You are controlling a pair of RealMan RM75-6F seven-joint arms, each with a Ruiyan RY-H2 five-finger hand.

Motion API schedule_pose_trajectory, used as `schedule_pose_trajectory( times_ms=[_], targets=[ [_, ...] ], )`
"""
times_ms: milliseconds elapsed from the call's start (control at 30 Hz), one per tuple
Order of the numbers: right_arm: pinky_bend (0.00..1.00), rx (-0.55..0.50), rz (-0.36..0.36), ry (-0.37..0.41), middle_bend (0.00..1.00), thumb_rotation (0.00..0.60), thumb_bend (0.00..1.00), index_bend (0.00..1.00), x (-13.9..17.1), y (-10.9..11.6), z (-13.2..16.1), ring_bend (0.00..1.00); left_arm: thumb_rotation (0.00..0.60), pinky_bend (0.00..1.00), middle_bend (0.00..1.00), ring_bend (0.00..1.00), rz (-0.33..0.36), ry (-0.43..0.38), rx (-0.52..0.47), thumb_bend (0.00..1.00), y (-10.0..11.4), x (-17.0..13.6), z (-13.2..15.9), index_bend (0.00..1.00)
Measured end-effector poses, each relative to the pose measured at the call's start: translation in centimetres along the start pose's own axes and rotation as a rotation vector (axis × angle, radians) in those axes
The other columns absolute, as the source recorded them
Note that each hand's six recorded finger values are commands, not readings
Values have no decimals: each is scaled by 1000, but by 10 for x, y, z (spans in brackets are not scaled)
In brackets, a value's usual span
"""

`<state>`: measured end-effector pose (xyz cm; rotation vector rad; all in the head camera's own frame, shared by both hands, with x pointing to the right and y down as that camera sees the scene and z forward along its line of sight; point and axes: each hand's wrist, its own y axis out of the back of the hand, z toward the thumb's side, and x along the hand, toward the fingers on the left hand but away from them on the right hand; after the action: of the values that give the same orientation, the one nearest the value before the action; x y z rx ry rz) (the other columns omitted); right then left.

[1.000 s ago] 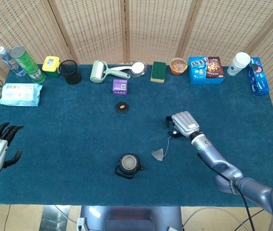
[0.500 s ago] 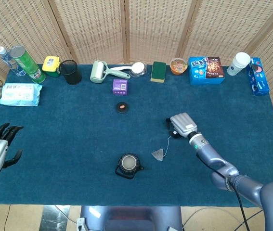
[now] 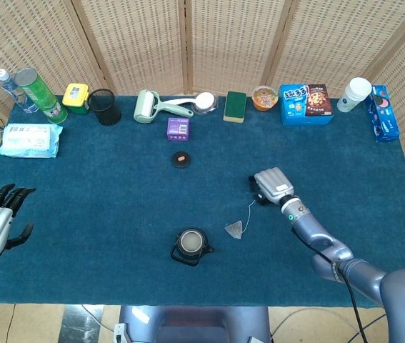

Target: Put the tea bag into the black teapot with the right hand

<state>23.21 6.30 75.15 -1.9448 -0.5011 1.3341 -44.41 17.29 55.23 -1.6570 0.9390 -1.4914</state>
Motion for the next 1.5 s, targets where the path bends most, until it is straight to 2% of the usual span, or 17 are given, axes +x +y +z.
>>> schedule_pose_trajectory(
  times_ms=[867,1500],
  targets=[
    [1000,9,24,-36,1000,600,454,502,3,-9,-9,1000,600,144,193,84,1,-7,-4,450,-2,0,0,157],
    [1000,-1,14,-48,1000,600,455,560,2,-11,-9,1000,600,144,192,85,2,-4,-4,451,-2,-1,-1,157]
  ],
)
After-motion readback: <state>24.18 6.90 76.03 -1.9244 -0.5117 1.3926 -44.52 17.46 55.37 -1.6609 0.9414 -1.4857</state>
